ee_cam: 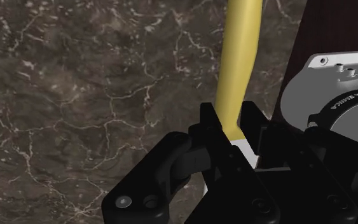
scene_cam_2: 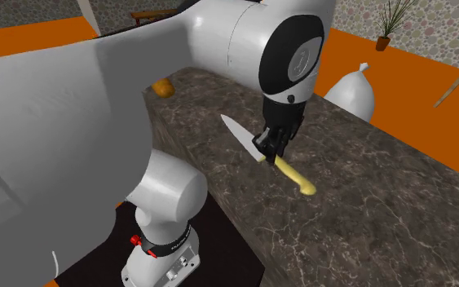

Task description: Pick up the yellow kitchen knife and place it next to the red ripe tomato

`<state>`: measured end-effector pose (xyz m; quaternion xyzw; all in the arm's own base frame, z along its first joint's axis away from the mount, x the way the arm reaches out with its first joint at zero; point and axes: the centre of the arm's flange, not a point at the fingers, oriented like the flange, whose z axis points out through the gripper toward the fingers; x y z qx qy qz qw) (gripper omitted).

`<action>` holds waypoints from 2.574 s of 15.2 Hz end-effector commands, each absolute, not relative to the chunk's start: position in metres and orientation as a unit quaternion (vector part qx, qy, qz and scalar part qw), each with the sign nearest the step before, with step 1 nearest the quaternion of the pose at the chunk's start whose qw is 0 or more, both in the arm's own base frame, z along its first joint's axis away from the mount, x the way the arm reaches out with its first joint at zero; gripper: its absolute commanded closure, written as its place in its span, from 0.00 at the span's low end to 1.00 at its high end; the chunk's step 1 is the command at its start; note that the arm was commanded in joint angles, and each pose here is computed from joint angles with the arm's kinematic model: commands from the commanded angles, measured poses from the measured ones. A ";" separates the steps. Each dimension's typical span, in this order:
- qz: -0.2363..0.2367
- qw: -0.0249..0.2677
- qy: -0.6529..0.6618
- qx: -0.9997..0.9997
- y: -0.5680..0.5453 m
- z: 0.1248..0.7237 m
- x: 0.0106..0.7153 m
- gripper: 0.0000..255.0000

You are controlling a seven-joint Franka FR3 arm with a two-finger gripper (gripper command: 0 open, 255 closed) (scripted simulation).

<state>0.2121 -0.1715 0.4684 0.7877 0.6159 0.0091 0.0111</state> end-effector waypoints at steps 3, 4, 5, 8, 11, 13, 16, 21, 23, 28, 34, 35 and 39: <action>0.009 0.011 0.616 0.788 -0.171 0.489 0.212 1.00; 0.009 0.011 0.616 0.788 -0.171 0.494 0.212 1.00; 0.009 0.011 0.616 0.788 -0.171 0.500 0.212 1.00; 0.009 0.011 0.616 0.788 -0.140 0.500 0.237 1.00; 0.009 0.011 0.616 0.788 -0.109 0.500 0.261 1.00; 0.009 0.011 0.616 0.788 -0.089 0.500 0.278 1.00; 0.009 0.011 0.616 0.788 -0.058 0.500 0.302 1.00; 0.009 0.011 0.616 0.788 -0.006 0.500 0.343 1.00; 0.009 0.011 0.616 0.788 0.015 0.500 0.360 1.00; 0.009 0.011 0.616 0.788 0.067 0.500 0.401 1.00; 0.009 0.011 0.616 0.788 0.129 0.500 0.450 1.00; 0.009 0.011 0.616 0.788 0.139 0.500 0.458 1.00; 0.009 0.011 0.616 0.788 0.181 0.500 0.491 1.00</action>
